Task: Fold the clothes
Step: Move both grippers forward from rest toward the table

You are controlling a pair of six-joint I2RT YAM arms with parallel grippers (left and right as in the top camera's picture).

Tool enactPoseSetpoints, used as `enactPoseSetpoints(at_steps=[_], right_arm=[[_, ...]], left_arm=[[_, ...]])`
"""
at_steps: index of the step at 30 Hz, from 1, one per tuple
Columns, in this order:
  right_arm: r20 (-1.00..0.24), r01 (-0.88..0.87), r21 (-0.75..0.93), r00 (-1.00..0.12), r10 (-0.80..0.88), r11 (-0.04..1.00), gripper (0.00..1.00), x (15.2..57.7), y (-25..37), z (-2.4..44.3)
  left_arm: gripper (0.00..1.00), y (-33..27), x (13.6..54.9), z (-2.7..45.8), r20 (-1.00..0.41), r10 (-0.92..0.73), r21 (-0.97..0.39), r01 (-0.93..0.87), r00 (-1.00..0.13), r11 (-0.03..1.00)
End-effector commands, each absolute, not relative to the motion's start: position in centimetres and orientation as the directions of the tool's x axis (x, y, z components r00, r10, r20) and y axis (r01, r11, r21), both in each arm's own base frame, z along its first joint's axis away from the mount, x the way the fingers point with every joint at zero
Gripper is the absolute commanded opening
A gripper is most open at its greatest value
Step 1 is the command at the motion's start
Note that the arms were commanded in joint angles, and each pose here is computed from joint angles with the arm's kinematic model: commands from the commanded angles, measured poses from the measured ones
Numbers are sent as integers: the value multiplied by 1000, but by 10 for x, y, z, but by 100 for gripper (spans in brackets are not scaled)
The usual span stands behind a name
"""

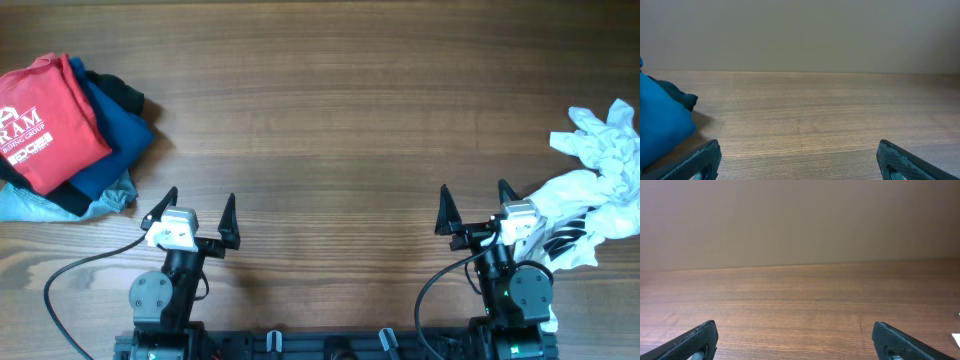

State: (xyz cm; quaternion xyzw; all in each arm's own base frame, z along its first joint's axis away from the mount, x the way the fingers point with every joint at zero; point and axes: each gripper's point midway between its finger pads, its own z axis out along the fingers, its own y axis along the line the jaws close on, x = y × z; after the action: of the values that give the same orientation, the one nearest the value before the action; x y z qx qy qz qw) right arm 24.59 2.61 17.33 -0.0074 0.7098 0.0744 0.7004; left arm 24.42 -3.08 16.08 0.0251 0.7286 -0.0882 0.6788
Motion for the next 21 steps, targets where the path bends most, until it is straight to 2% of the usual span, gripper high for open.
enactPoseSetpoints(at_steps=[1, 21], right_arm=[[-996, -127, 88, -9, 87, 988, 100, 245, 28, 175], [-997, -127, 79, -8, 78, 989, 100, 245, 28, 175]], left_arm=[[100, -30, 244, 159, -995, -71, -82, 152, -77, 985], [100, -30, 244, 159, -995, -71, -82, 152, -77, 985]])
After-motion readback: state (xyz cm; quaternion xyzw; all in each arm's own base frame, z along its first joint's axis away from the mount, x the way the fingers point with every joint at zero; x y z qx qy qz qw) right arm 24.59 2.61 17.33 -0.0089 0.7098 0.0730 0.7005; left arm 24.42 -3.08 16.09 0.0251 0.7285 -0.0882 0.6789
